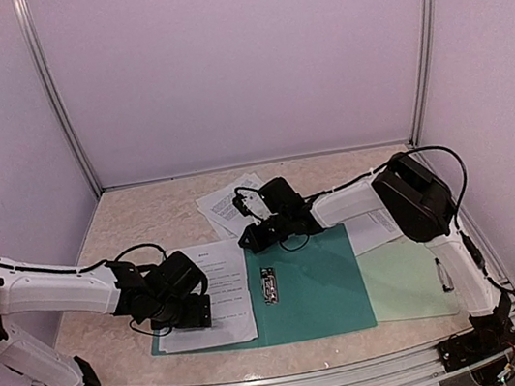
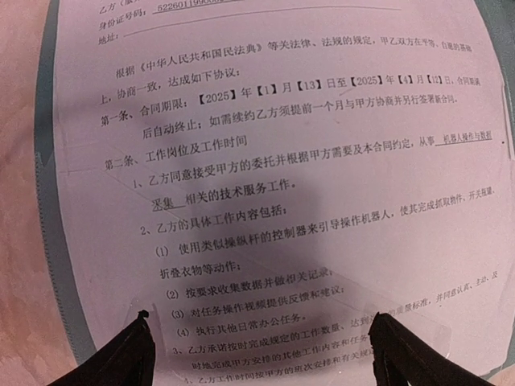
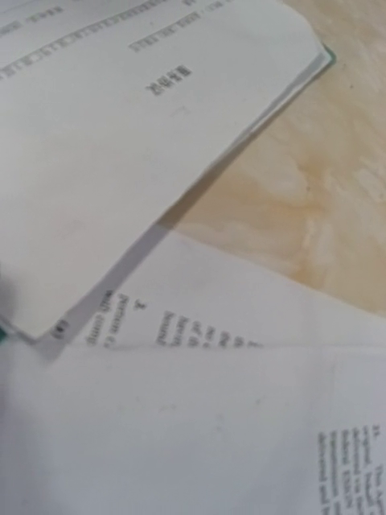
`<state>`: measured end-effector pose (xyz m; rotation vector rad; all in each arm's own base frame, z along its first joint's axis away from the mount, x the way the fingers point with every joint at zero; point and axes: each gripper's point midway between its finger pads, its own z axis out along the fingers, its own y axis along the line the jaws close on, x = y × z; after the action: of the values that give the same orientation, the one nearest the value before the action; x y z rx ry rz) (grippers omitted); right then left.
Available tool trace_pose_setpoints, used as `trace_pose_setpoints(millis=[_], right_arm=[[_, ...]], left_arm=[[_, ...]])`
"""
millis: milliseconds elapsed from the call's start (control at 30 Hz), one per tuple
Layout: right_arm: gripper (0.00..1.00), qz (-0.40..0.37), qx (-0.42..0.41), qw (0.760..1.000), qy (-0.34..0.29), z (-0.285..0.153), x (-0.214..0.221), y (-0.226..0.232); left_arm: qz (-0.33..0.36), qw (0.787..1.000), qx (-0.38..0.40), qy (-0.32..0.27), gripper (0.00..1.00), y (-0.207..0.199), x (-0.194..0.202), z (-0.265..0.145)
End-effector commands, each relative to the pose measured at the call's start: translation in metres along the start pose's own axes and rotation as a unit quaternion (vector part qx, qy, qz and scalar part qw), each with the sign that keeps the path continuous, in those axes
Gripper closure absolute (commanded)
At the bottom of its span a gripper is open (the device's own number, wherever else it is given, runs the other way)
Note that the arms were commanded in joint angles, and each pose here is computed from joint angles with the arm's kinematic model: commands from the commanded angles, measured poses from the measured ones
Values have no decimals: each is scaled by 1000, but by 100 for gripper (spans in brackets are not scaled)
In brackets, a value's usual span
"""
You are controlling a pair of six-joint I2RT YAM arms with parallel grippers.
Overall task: Put the files into the folder
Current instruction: Adjust the form pockets on the folder.
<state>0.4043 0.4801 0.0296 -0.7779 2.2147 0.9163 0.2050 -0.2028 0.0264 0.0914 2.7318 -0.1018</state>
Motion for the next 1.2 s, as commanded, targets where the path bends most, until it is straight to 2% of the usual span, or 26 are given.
trace_pose_setpoints(millis=[0, 333, 500, 733, 967, 1000, 1033, 1167], right_arm=[[100, 2, 19, 999, 34, -7, 21, -6], [100, -15, -1, 999, 35, -17, 18, 12], [100, -14, -5, 999, 34, -23, 18, 17], [100, -6, -27, 999, 32, -24, 18, 26], [100, -18, -14, 999, 25, -30, 5, 28], [99, -15, -10, 999, 30, -32, 5, 27], [91, -10, -9, 999, 30, -34, 4, 28], [71, 17, -6, 999, 31, -46, 5, 31]], left_arm=[[1, 1000, -21, 9, 11, 7, 7, 3], [0, 998, -51, 39, 10, 10, 16, 17], [4, 998, -42, 47, 10, 5, 18, 20], [30, 999, 9, 15, 10, -11, 6, -2], [119, 988, 79, -55, 9, -41, -4, -43], [133, 985, 93, -54, 10, -47, 0, -46], [145, 982, 108, -57, 10, -51, 3, -51], [218, 965, 136, -60, 9, -61, 22, -67]])
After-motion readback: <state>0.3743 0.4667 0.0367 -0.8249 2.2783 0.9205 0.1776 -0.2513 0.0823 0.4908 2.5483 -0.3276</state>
